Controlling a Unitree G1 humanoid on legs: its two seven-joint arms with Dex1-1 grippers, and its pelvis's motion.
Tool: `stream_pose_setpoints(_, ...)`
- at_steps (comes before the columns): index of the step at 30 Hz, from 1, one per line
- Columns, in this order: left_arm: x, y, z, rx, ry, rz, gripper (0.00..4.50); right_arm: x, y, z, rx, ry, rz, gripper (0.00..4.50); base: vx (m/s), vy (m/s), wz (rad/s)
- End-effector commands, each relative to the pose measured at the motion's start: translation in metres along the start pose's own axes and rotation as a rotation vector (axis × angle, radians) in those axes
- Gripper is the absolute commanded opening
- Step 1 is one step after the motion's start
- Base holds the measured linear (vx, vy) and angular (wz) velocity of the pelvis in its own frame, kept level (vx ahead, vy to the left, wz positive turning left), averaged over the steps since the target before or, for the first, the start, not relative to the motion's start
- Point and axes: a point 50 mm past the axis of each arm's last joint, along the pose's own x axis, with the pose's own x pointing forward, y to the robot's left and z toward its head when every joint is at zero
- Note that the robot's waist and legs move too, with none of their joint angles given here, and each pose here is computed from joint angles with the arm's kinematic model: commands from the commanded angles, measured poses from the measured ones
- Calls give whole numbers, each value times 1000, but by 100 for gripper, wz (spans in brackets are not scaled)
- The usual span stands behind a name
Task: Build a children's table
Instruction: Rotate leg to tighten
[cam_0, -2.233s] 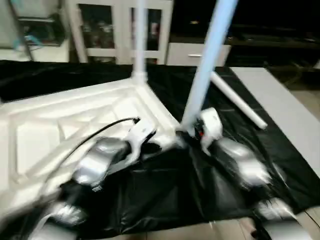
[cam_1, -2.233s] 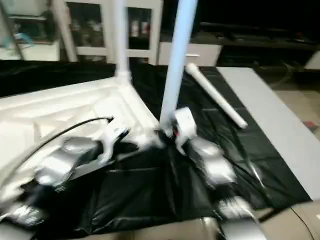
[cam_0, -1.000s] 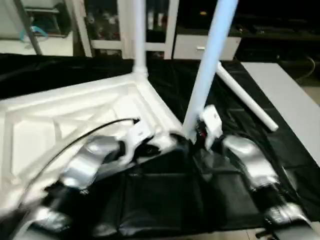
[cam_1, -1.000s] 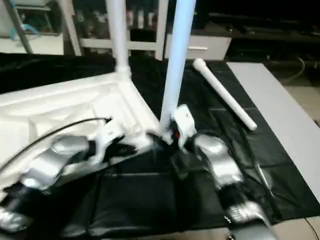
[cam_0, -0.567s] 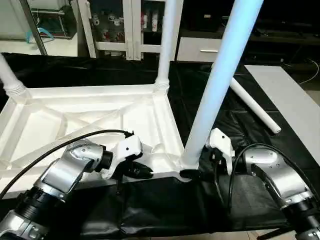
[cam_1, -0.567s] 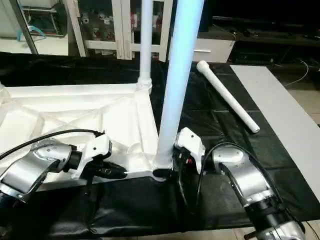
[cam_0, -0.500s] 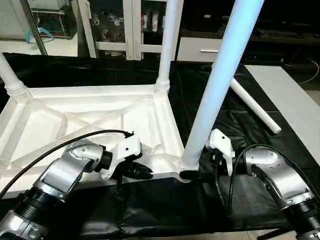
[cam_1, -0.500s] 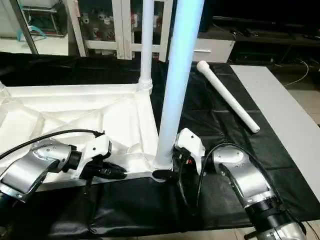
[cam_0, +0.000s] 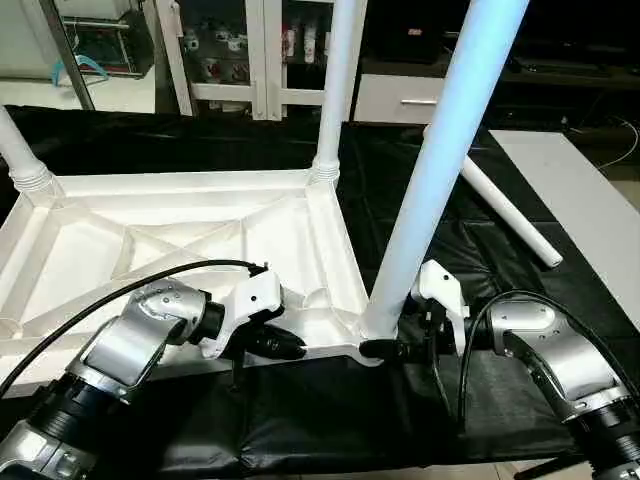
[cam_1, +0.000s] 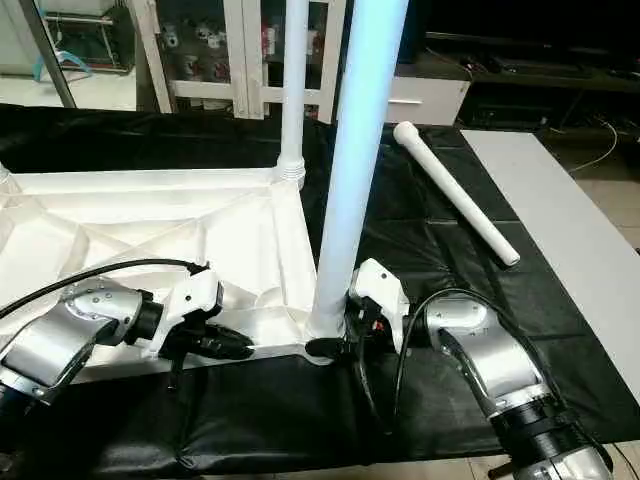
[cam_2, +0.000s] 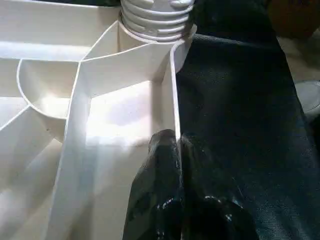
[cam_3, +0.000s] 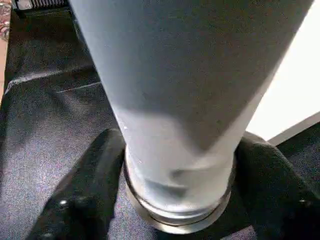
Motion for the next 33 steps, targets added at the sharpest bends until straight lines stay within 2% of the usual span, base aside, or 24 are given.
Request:
stream_pose_setpoints(1, 12, -9, 11, 58, -22, -107, 0, 3, 3, 4, -10, -9, 25, 299, 0, 0, 0)
stream_pose_setpoints(8, 12, -9, 10, 54, -20, -108, 0, 6, 1, 3, -1, -16, -5, 271, 0, 0, 0)
stream_pose_setpoints(11, 15, -5, 9, 34, -28, -59, 0, 16, -17, 1, 42, -39, -194, 269, 0, 0, 0)
stream_pose_setpoints(15, 27, 13, 12, -37, -63, 133, 0, 34, -37, -2, 153, -67, -400, 268, 0, 0, 0)
stream_pose_setpoints(19, 40, 32, 18, -138, -92, 332, 0, 57, -49, 4, 240, -89, -539, 268, 0, 0, 0)
stream_pose_setpoints(22, 50, 43, 25, -203, -102, 462, 0, 73, -57, 8, 280, -71, -657, 267, 0, 0, 0)
stream_pose_setpoints(25, 56, 49, 31, -221, -115, 542, 0, 79, -62, 9, 314, -47, -760, 267, 0, 0, 0)
stream_pose_setpoints(27, 69, 57, 44, -242, -166, 693, 0, 89, -68, 10, 399, -24, -924, 267, 0, 0, 0)
stream_pose_setpoints(33, 79, 58, 48, -246, -158, 740, 0, 100, -67, 16, 431, -58, -963, 267, 0, 0, 0)
